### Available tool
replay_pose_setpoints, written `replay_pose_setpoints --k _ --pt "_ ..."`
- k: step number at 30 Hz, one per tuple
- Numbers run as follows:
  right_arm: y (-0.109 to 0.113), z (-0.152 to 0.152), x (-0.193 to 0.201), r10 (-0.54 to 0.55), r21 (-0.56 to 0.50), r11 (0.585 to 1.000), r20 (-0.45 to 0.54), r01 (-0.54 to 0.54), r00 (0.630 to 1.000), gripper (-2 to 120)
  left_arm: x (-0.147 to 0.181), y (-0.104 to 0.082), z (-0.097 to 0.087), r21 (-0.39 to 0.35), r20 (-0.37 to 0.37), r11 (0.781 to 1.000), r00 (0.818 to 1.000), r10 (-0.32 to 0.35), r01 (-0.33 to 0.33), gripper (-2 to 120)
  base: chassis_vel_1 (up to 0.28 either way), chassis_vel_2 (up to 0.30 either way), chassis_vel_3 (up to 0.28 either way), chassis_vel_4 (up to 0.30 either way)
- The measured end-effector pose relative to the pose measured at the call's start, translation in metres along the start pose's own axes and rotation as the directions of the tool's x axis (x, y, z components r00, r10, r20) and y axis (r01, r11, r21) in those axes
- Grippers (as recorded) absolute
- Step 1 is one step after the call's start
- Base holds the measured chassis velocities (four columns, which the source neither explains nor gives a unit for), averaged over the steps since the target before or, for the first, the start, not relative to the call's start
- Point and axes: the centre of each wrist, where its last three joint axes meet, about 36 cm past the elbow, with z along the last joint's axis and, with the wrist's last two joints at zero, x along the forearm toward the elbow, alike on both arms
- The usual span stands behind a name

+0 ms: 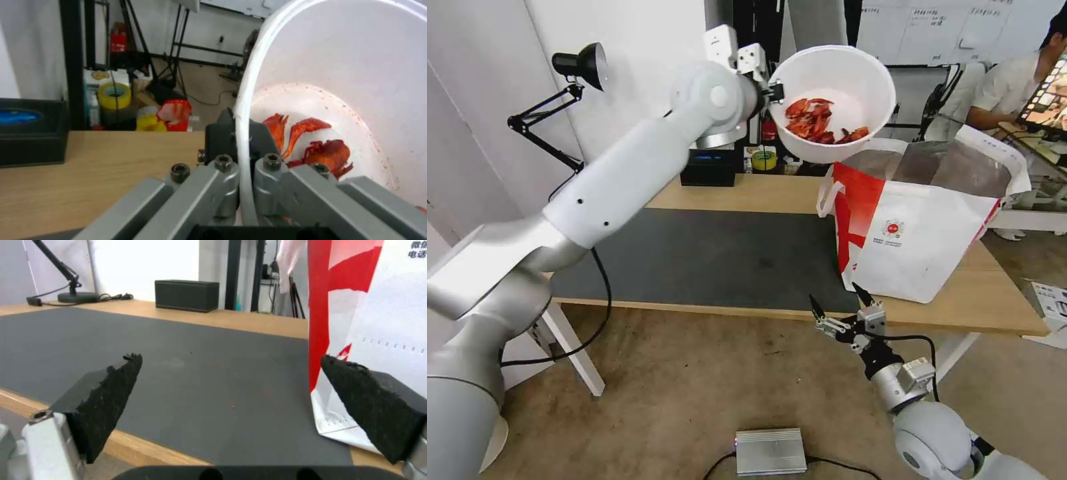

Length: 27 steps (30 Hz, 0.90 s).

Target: Pick up the trash from the table and place it into the takeout bag.

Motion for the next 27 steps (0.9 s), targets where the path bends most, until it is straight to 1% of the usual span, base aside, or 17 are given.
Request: replay_pose_setpoints --k 2,3,4,7,9,12,13,16,17,20,21,23,25,27 --pt "0.0 0.0 0.0 0.0 0.0 1.0 0.0 0.0 1.0 100 -0.006 -0.01 0.002 -0.008 -0.005 1.0 1.0 0.006 -0.006 0 0.0 0.0 0.0 0.0" --pt "0.0 0.0 0.0 0.0 0.0 1.0 0.0 0.0 1.0 100 -0.01 -0.018 0.004 -0.013 -0.009 1.0 1.0 0.007 -0.007 0 0.0 0.0 0.0 0.0" --pt "0.0 0.0 0.0 0.0 0.0 1.0 0.0 0.0 1.0 100 -0.01 -0.018 0.004 -0.013 -0.009 1.0 1.0 0.007 -0.007 0 0.0 0.0 0.0 0.0" --pt "0.0 0.0 0.0 0.0 0.0 1.0 0.0 0.0 1.0 100 -0.019 -0.039 0.007 -0.017 -0.018 1.0 1.0 0.011 -0.011 0 0.0 0.0 0.0 0.0" --pt "0.0 0.0 0.0 0.0 0.0 1.0 0.0 0.0 1.0 100 -0.021 -0.042 0.008 -0.016 -0.02 1.0 1.0 0.01 -0.011 0 0.0 0.0 0.0 0.0" --pt "0.0 0.0 0.0 0.0 0.0 1.0 0.0 0.0 1.0 100 -0.032 -0.063 0.014 -0.019 -0.026 1.0 1.0 0.001 -0.001 0 0.0 0.0 0.0 0.0" --pt "0.0 0.0 0.0 0.0 0.0 1.0 0.0 0.0 1.0 100 -0.032 -0.063 0.014 -0.019 -0.026 1.0 1.0 0.001 -0.001 0 0.0 0.0 0.0 0.0" --pt "0.0 0.0 0.0 0.0 0.0 1.0 0.0 0.0 1.0 100 -0.039 -0.077 0.022 -0.022 -0.032 1.0 0.999 -0.007 0.006 0 0.0 0.0 0.0 0.0" --pt "0.0 0.0 0.0 0.0 0.0 1.0 0.0 0.0 1.0 100 -0.039 -0.077 0.022 -0.022 -0.032 1.0 0.999 -0.007 0.006 0 0.0 0.0 0.0 0.0" --pt "0.0 0.0 0.0 0.0 0.0 1.0 0.0 0.0 1.0 100 -0.048 -0.085 0.034 -0.027 -0.044 0.999 0.999 -0.023 0.022 0 0.0 0.0 0.0 0.0" --pt "0.0 0.0 0.0 0.0 0.0 1.0 0.0 0.0 1.0 100 -0.048 -0.085 0.034 -0.027 -0.044 0.999 0.999 -0.023 0.022 0 0.0 0.0 0.0 0.0" --pt "0.0 0.0 0.0 0.0 0.0 1.0 0.0 0.0 1.0 100 -0.054 -0.09 0.043 -0.028 -0.054 0.999 0.998 -0.028 0.027 0 0.0 0.0 0.0 0.0" --pt "0.0 0.0 0.0 0.0 0.0 1.0 0.0 0.0 1.0 100 -0.055 -0.091 0.046 -0.028 -0.056 0.999 0.998 -0.029 0.027 0 0.0 0.0 0.0 0.0" --pt "0.0 0.0 0.0 0.0 0.0 1.0 0.0 0.0 1.0 100 -0.06 -0.094 0.052 -0.028 -0.06 0.999 0.998 -0.033 0.032 0 0.0 0.0 0.0 0.0"
